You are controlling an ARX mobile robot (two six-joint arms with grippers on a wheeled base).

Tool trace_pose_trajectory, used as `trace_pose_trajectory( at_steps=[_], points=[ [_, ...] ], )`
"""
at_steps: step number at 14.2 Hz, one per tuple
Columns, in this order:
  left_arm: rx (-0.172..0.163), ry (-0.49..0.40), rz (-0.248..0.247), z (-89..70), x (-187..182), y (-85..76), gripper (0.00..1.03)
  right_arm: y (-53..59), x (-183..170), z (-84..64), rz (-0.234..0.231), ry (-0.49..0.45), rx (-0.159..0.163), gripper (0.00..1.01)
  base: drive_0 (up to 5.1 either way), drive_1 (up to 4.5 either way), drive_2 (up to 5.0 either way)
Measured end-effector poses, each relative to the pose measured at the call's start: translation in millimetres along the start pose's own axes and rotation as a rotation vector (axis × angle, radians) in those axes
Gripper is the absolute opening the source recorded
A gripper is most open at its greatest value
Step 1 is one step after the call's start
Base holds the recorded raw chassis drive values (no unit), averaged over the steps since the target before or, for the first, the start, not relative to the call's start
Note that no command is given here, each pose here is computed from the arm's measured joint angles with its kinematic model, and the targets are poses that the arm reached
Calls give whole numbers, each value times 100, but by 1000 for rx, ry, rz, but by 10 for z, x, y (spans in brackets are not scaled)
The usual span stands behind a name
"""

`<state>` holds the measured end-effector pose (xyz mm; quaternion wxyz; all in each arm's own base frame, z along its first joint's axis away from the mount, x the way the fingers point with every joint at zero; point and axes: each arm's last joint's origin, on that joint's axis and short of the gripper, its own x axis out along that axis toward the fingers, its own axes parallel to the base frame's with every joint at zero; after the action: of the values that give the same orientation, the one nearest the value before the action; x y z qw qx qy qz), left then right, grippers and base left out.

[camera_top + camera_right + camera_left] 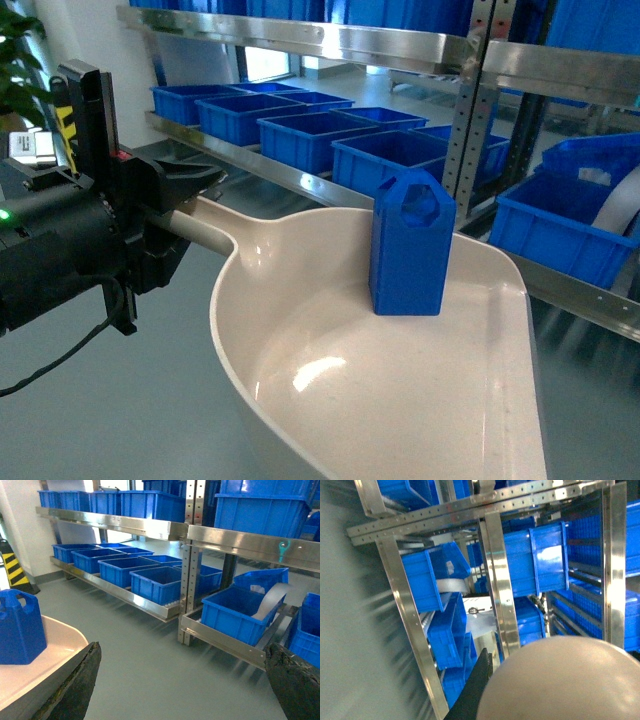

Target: Place part in tray to right shelf

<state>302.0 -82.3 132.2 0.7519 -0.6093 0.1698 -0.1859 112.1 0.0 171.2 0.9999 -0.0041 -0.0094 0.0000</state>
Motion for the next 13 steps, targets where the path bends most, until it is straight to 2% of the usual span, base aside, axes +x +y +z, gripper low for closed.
trace_pose_trajectory(
  at_steps=[13],
  points=[
    [0,1,0,-5,1,-1,13,0,0,0,0,0,0,98,-161,-161,-161]
  ],
)
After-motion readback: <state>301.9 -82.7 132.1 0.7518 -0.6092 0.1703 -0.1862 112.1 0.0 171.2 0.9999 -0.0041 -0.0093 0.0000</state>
